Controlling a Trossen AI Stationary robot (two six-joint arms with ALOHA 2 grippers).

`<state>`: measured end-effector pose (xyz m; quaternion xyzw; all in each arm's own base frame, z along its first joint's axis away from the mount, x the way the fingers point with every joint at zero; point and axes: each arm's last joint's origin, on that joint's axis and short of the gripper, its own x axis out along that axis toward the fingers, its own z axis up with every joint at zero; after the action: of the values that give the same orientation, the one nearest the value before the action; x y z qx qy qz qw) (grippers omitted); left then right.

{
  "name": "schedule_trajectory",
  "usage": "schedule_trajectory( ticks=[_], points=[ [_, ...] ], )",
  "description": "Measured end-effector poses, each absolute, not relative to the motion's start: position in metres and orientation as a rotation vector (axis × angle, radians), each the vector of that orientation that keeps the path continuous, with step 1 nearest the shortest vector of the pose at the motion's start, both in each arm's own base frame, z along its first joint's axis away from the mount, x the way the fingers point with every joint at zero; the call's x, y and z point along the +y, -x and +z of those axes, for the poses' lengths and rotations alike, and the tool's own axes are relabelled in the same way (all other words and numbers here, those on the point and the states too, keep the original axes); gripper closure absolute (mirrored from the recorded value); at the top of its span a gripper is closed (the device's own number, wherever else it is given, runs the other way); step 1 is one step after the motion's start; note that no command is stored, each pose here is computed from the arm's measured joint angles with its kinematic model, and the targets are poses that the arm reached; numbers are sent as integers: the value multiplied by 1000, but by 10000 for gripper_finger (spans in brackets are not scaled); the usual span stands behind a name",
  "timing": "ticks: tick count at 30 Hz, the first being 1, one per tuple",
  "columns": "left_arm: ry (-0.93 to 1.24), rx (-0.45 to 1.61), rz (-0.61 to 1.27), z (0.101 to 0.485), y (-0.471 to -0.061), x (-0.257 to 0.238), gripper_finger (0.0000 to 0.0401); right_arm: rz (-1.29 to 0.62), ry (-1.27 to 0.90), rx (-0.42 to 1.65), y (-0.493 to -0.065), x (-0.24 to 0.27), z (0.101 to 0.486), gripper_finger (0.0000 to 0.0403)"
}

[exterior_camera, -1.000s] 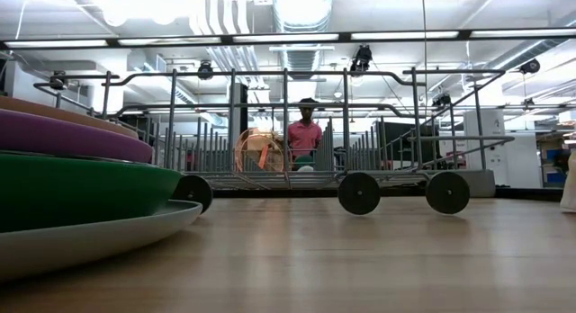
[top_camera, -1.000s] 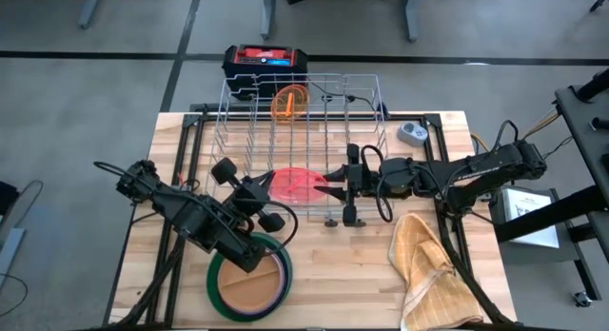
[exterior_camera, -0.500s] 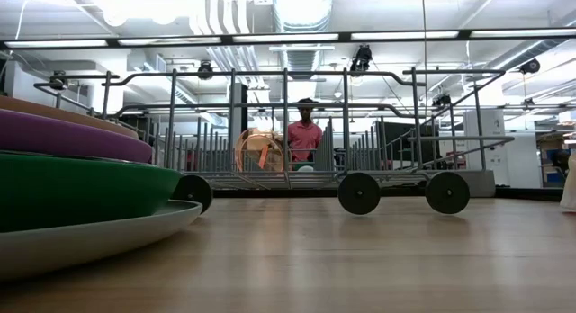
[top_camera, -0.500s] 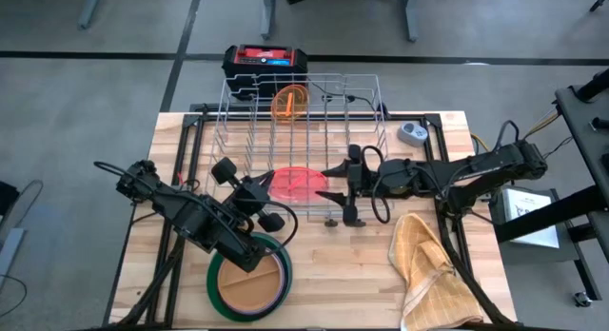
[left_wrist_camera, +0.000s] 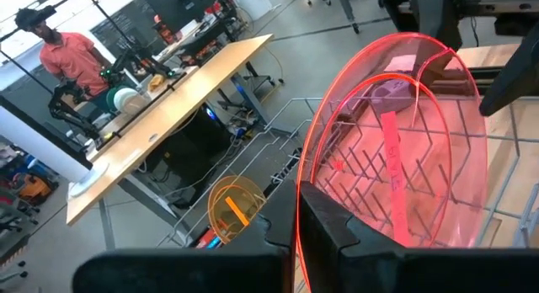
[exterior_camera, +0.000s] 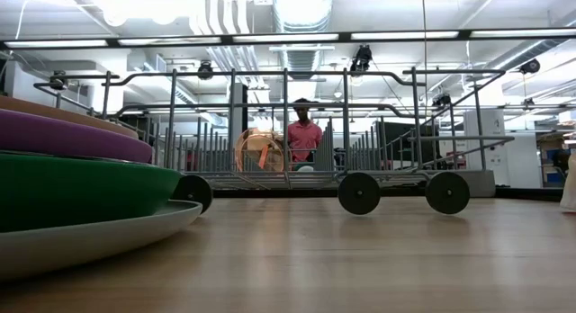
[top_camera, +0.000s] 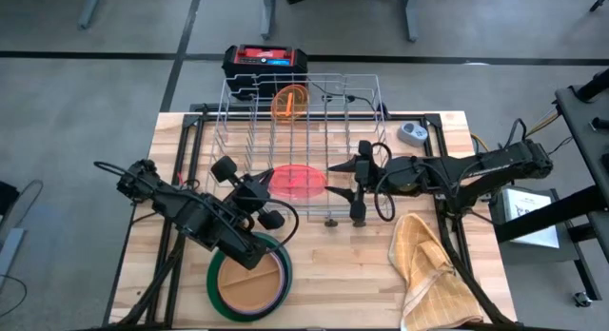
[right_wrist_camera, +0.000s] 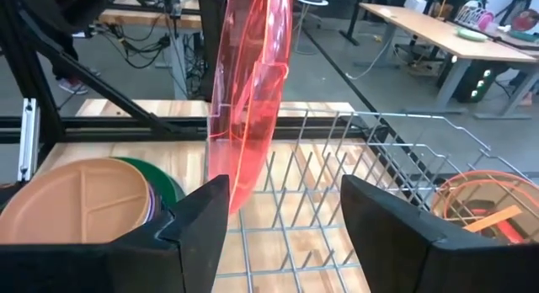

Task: Sort dishes
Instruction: Put the transparent pink plate into the dish rack

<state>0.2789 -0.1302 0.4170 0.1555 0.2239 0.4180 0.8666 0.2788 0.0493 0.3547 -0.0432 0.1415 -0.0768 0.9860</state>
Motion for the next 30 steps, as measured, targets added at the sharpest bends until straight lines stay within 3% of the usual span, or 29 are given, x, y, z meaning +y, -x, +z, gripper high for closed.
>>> schedule_trajectory(
  ticks=[16,30],
  points=[
    [-460,544,934,403,-289,-112,401,-144,161,306,-273,48,356,180],
    [-717,734,1047,404,-304,-61,401,-251,95,492,-222,35,356,186]
  ],
)
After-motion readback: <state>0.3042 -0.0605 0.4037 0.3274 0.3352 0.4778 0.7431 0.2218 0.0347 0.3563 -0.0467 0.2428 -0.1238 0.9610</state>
